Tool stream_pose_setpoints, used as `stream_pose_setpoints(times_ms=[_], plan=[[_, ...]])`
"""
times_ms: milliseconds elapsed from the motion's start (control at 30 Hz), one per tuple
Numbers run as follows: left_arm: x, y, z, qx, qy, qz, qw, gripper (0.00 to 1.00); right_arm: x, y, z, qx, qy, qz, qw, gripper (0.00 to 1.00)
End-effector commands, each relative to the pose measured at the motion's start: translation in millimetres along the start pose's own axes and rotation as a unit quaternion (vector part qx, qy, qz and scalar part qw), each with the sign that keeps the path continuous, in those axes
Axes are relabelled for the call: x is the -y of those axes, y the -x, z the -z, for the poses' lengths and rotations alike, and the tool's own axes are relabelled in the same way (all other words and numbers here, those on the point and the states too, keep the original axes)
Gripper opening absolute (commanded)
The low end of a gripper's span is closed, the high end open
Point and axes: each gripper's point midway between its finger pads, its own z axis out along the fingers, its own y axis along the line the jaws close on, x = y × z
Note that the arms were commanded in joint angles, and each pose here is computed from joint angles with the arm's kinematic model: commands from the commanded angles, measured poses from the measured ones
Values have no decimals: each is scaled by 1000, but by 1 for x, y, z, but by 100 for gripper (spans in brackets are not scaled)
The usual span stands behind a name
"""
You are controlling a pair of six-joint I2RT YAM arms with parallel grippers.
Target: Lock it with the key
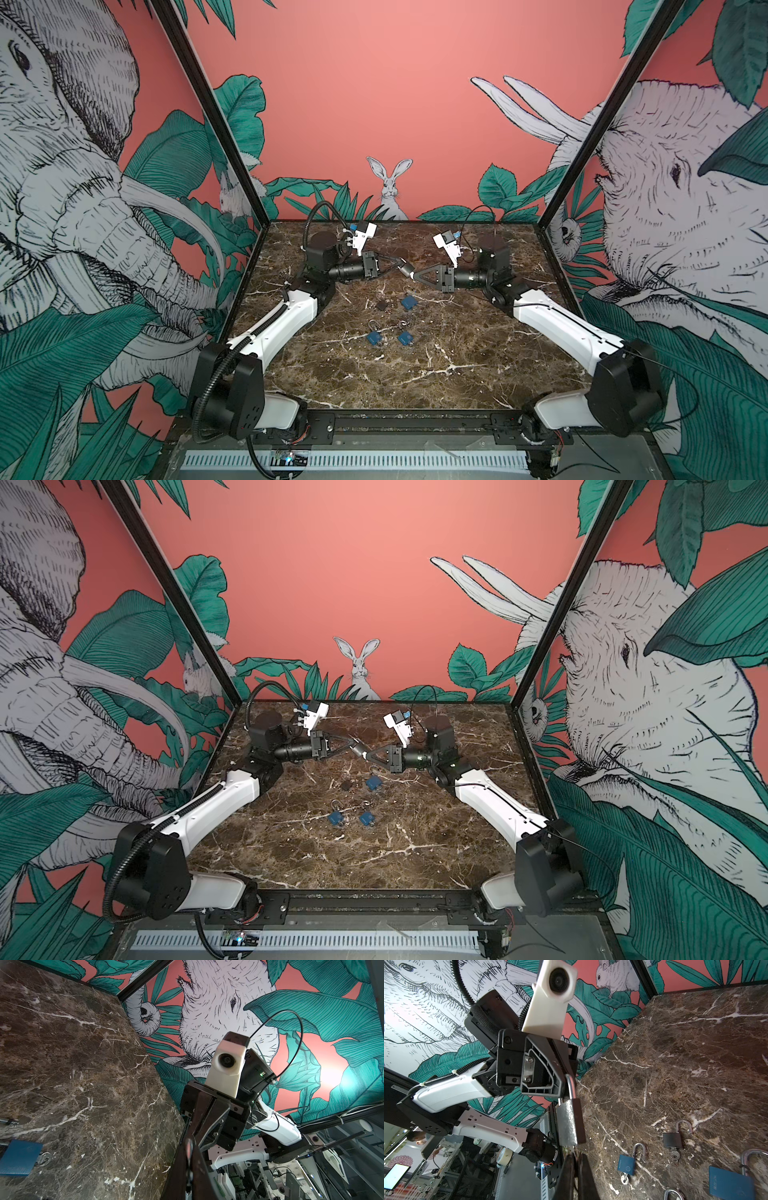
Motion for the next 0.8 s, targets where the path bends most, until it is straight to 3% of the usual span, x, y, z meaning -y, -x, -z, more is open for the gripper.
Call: stream_pose_setpoints(times_ms=[0, 433, 600, 767], plan=[[29, 32, 12, 45, -27, -50, 997, 0, -10, -6, 6, 1, 19, -1, 1000, 0], [26, 36, 21, 43, -24, -49, 998, 0, -2, -25, 17, -5, -1, -20, 1000, 0], [5, 19, 12, 12, 23, -48, 999, 0, 23, -37, 31, 1, -75, -38, 996, 0], [-22, -15, -22, -60, 70, -42, 995, 0, 70, -53, 69, 21, -192, -92, 977, 0]])
